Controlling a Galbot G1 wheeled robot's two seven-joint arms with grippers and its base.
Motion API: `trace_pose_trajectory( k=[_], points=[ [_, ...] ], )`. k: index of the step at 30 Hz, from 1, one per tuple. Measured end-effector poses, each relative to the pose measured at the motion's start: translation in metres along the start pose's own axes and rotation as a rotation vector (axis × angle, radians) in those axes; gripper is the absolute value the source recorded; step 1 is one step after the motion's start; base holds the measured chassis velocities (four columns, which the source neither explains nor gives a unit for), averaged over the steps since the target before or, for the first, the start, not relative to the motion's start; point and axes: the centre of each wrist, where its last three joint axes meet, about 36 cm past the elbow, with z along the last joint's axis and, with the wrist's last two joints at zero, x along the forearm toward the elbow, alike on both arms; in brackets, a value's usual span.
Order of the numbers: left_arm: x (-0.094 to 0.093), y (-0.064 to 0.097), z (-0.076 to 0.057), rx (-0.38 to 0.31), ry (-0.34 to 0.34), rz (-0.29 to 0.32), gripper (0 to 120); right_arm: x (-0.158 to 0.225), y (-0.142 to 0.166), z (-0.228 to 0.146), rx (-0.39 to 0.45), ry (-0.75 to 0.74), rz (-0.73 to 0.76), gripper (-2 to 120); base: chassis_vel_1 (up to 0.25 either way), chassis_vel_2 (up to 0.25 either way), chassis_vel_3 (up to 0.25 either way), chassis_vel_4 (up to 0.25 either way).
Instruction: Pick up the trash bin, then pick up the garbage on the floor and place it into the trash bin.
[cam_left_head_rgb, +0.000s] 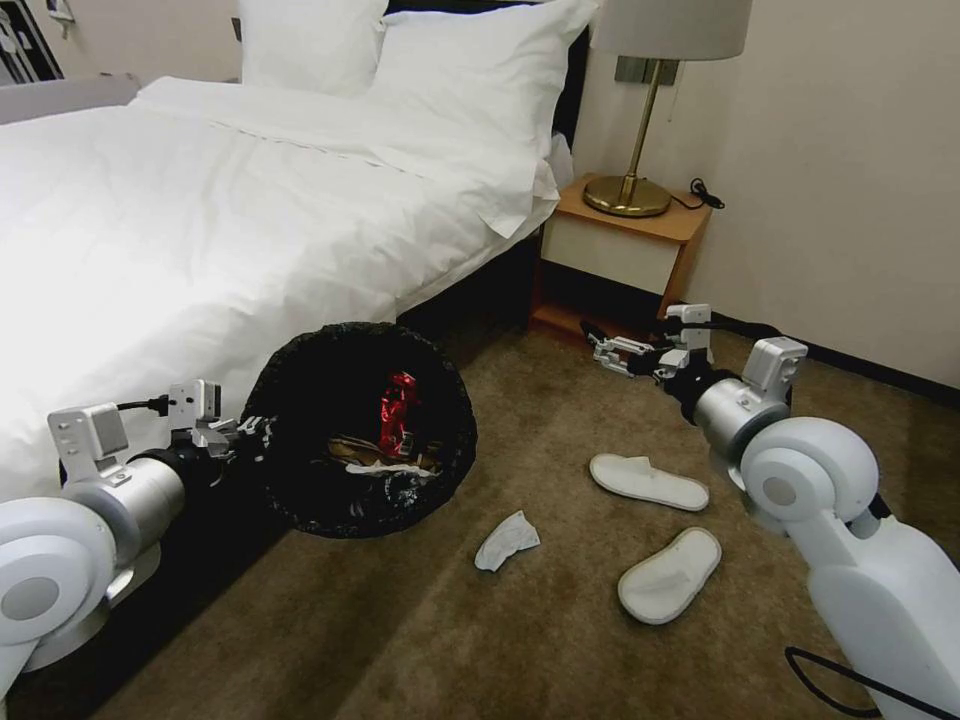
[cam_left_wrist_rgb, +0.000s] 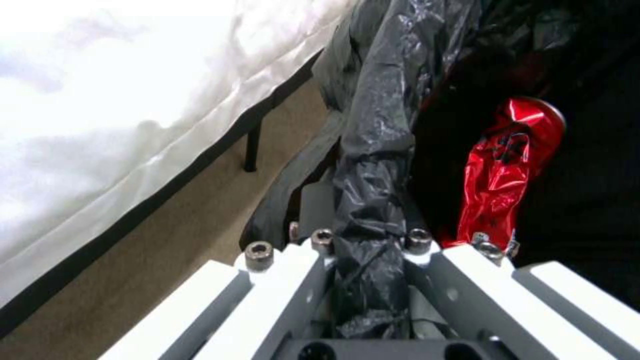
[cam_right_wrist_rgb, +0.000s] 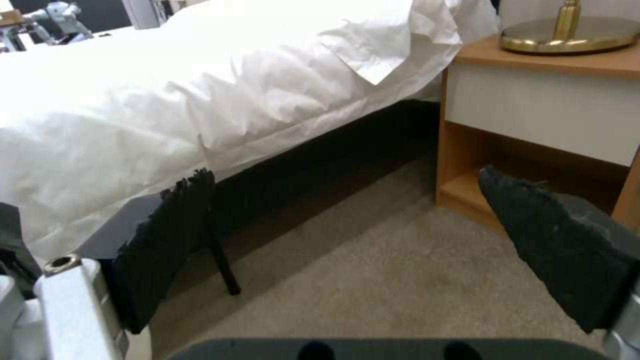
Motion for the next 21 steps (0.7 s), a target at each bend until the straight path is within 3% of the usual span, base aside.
trace_pose_trajectory(
  k=[10,13,15,21],
  points=[
    [0.0,-0.001,0.0,0.004,-0.005,0.004,2,0.0,-0.005,0.025,-0.034,0.11,-0.052,100,-0.003,0.006,0.004,-0.003],
    [0.0,-0.001,-0.001,0.004,-0.01,0.005,2,-0.006,-0.012,0.047,-0.056,0.193,-0.053,100,0.0,0.0,0.0,0.0],
    [0.001,-0.001,-0.003,0.005,-0.017,0.006,2,-0.019,-0.024,0.081,-0.053,0.286,-0.046,100,0.0,0.0,0.0,0.0],
    [0.004,0.0,-0.008,0.007,-0.032,0.009,2,-0.042,-0.032,0.135,-0.038,0.397,-0.042,100,0.0,0.0,0.0,0.0]
  ],
)
